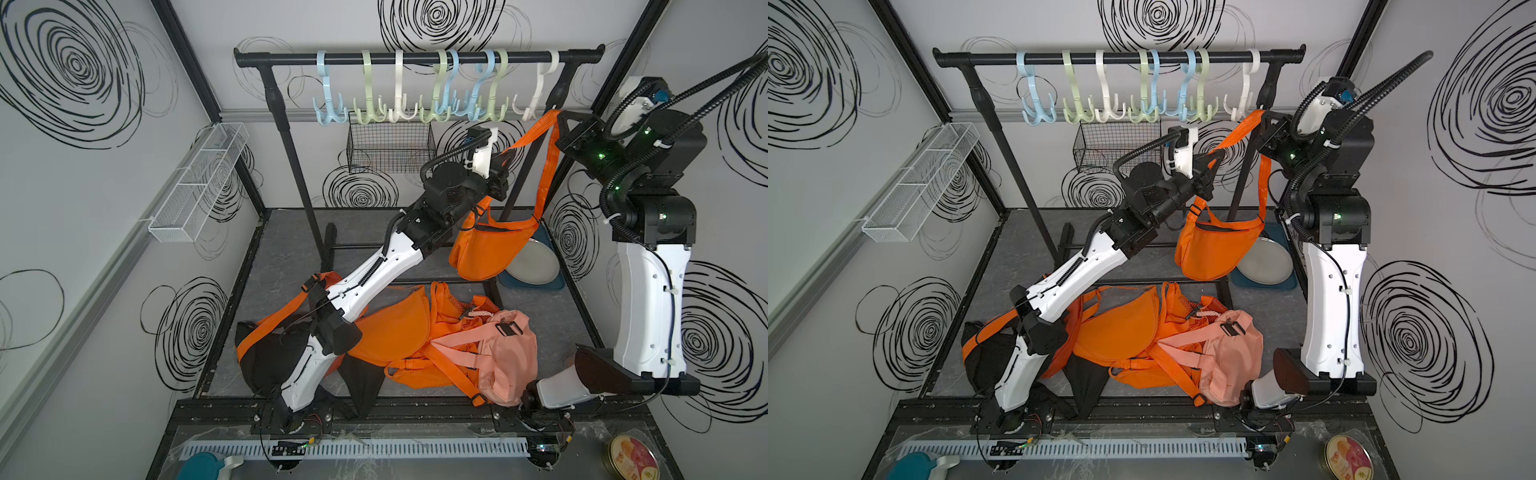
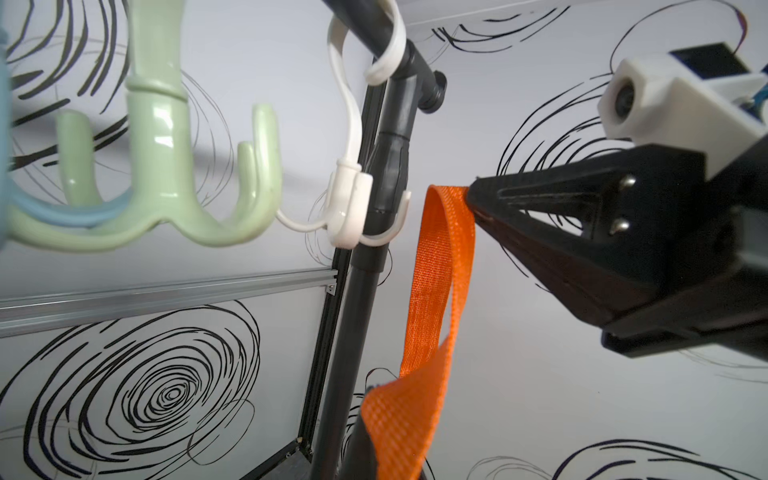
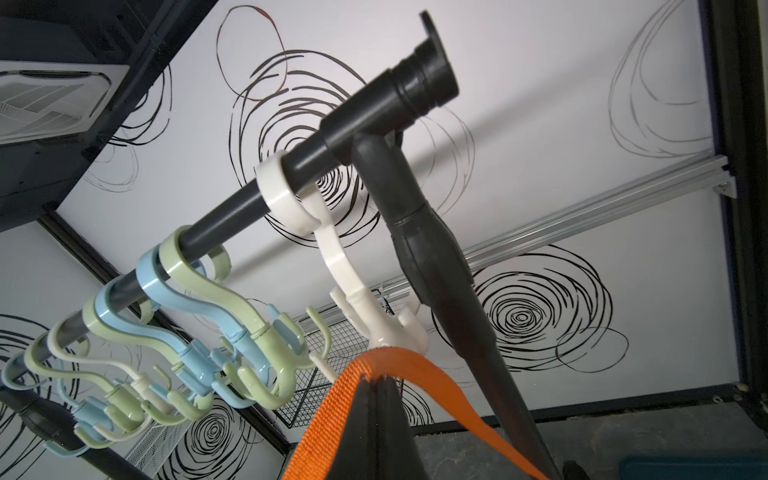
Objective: Hang the bag on a hook
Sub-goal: Hang the bag on the hook.
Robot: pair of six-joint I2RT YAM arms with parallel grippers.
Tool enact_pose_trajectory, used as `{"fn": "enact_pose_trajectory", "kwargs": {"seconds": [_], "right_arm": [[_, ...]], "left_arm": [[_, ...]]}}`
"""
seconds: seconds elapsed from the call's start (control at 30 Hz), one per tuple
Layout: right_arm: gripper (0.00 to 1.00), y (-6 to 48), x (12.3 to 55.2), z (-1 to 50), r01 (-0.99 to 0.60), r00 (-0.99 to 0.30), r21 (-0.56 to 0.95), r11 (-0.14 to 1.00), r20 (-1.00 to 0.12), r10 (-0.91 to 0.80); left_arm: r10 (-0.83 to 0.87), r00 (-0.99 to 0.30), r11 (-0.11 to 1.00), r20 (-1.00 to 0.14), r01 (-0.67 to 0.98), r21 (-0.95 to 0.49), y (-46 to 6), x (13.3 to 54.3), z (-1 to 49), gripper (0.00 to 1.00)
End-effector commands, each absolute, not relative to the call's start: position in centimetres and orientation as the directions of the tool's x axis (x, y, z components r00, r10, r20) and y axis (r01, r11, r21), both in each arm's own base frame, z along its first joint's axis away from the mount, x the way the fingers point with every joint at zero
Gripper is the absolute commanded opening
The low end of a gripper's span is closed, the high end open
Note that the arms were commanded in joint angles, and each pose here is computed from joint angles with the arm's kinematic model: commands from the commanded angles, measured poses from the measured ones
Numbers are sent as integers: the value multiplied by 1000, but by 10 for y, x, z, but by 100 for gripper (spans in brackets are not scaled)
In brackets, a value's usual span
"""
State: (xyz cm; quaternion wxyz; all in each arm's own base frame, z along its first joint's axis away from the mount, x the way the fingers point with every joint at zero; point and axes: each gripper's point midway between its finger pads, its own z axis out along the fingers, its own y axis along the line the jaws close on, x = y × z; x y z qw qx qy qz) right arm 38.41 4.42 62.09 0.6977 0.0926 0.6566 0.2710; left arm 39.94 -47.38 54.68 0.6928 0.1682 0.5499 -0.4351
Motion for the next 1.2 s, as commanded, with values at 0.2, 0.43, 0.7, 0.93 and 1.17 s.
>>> {"fn": "enact_pose_trajectory", "kwargs": {"seconds": [0.2,0.43,0.7,0.93,1.17], "right_arm": [[0,28,399,661,-313,108,472,824,-844,525],[38,49,398,625,-396,15,424,814,-884,468],[83,67,320,543,-517,126,305,800,-897,424],[94,121,289,483,-590,109,167,790,-953,282],[90,119,315,454,-434,89,62,899,-990,112]], "left_arm": [[-572,54,536,-818,780,-323,-448,406,583,0],[-512,72,526,-856,814,-246,-457,383,590,0],[-474,48,551,-879,795,-254,-425,378,605,0],[-421,51,615,-906,750,-244,-413,385,599,0],[-387,33,618,-922,751,-233,-415,384,593,0]]}}
